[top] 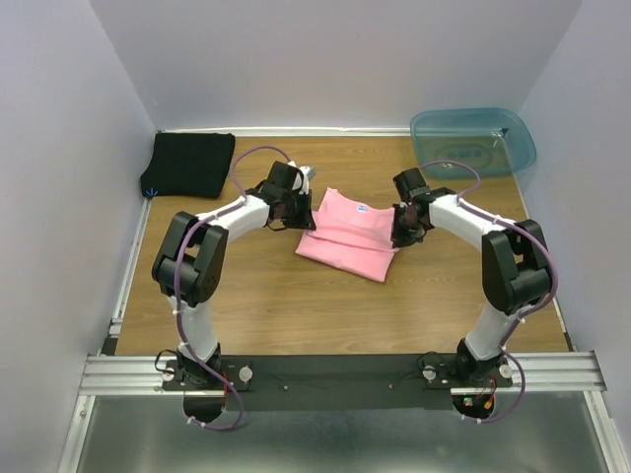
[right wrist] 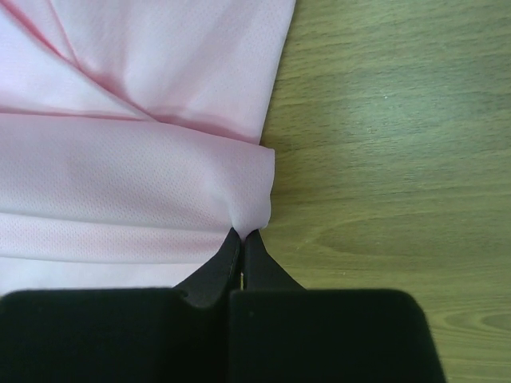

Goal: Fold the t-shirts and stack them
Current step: Fold the tshirt

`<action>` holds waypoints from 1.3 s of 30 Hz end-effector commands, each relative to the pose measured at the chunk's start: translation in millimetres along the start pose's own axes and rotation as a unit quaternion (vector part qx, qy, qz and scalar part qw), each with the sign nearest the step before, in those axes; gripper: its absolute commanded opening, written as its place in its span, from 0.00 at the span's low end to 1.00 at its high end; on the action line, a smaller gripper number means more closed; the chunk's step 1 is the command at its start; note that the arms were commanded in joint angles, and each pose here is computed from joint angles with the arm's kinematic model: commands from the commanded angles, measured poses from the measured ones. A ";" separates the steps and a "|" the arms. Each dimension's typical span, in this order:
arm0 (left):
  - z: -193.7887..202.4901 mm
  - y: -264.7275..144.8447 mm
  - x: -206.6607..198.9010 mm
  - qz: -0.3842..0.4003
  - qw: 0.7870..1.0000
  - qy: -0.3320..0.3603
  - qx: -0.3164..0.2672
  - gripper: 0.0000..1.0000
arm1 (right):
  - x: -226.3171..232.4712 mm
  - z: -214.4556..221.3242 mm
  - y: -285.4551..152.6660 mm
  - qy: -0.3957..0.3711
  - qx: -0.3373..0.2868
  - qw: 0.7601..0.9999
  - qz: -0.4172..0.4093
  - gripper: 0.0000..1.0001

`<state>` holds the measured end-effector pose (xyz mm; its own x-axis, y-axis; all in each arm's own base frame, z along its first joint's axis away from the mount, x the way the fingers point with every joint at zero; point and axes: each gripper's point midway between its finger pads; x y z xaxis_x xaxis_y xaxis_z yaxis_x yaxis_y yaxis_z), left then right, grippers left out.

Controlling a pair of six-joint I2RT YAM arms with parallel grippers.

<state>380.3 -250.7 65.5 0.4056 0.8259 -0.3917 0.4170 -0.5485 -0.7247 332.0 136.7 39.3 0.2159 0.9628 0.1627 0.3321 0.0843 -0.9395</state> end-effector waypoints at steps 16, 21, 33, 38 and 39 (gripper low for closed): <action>-62.9 -49.4 8.8 -0.083 0.991 -0.008 -0.105 0.84 | 23.4 -48.6 -72.8 -0.027 -0.116 0.991 -0.054 0.57; -51.8 -76.1 2.5 -0.106 0.986 -0.040 -0.124 0.69 | 78.6 -25.2 -95.7 -0.120 -0.099 0.973 -0.170 0.50; 3.8 -26.2 -37.9 -0.060 0.994 -0.040 -0.079 0.02 | 128.6 27.0 -34.5 -0.206 -0.017 0.950 -0.234 0.22; 23.5 3.2 -32.5 -0.061 0.996 -0.049 -0.051 0.00 | 134.6 34.1 -14.4 -0.224 0.007 0.946 -0.233 0.19; 27.5 10.0 -29.8 -0.064 0.996 -0.050 -0.045 0.00 | 132.8 34.7 -8.6 -0.223 0.010 0.948 -0.226 0.18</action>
<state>345.2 -267.3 68.8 0.2723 0.9015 -0.3363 0.5365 -0.4324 -0.7247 316.5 258.2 58.4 -0.2992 0.8685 0.3952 0.2865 0.4768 -0.8310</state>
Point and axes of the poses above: each gripper's point midway between its finger pads, its own y axis out along the fingers, its own x axis along the line the jaws close on, z = x × y, and after that the axes turned 5 degrees about y, right-handed
